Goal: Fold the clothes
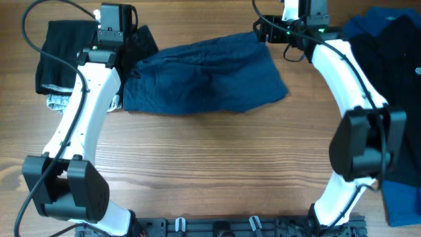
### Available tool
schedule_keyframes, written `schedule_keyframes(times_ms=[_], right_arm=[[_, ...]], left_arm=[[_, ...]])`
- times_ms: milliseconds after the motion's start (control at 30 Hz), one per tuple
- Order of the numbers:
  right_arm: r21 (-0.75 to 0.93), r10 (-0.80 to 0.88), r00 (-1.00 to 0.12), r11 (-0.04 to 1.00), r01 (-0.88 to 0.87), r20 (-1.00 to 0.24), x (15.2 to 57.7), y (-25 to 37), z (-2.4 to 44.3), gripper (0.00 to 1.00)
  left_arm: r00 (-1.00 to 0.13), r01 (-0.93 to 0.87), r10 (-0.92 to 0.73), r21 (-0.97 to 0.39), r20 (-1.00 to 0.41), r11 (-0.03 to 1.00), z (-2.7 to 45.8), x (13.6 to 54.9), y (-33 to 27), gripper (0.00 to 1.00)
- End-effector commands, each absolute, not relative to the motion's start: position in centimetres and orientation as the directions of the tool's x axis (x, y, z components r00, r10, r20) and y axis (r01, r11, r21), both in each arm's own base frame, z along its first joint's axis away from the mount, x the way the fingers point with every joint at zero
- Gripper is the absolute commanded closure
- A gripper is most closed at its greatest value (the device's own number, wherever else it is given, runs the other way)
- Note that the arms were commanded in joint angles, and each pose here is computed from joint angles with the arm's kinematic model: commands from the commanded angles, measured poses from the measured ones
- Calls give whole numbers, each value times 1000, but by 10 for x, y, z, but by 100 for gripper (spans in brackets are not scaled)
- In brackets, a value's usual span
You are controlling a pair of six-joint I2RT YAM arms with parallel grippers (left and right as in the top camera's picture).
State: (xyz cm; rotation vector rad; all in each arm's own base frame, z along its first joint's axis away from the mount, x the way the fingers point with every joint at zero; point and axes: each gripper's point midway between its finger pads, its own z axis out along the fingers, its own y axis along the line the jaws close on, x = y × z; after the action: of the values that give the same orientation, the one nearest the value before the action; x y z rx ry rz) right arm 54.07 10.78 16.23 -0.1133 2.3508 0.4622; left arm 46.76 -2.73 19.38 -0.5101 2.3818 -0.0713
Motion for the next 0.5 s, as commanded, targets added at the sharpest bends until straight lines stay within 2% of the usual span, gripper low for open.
schedule_keyframes(times_ms=[0,33,67,100,133,300,467], right_arm=[[323,57,-758,924,-206,-650,518,110,187,37],[342,75,-797,924,-170,-599,509,109,178,54],[355,85,-843,926,-131,-532,496,107,163,81],[356,81,-873,928,-110,-481,486,107,150,92],[356,69,-903,929,-96,-424,475,111,132,96],[352,21,-937,930,-109,-348,467,130,90,96],[353,-25,-945,924,-146,-327,471,157,54,96]], left_arm=[[-767,-319,-357,-166,-533,933,180,444,-34,34],[-794,-297,-354,-194,-495,935,175,438,-43,47],[-819,-277,-351,-223,-453,935,169,432,-52,76],[-842,-266,-347,-242,-413,933,163,426,-59,87],[-864,-265,-341,-242,-369,933,153,421,-63,94],[-915,-267,-314,-202,-254,942,104,418,-75,95],[-917,-261,-308,-202,-252,944,74,435,-81,96]])
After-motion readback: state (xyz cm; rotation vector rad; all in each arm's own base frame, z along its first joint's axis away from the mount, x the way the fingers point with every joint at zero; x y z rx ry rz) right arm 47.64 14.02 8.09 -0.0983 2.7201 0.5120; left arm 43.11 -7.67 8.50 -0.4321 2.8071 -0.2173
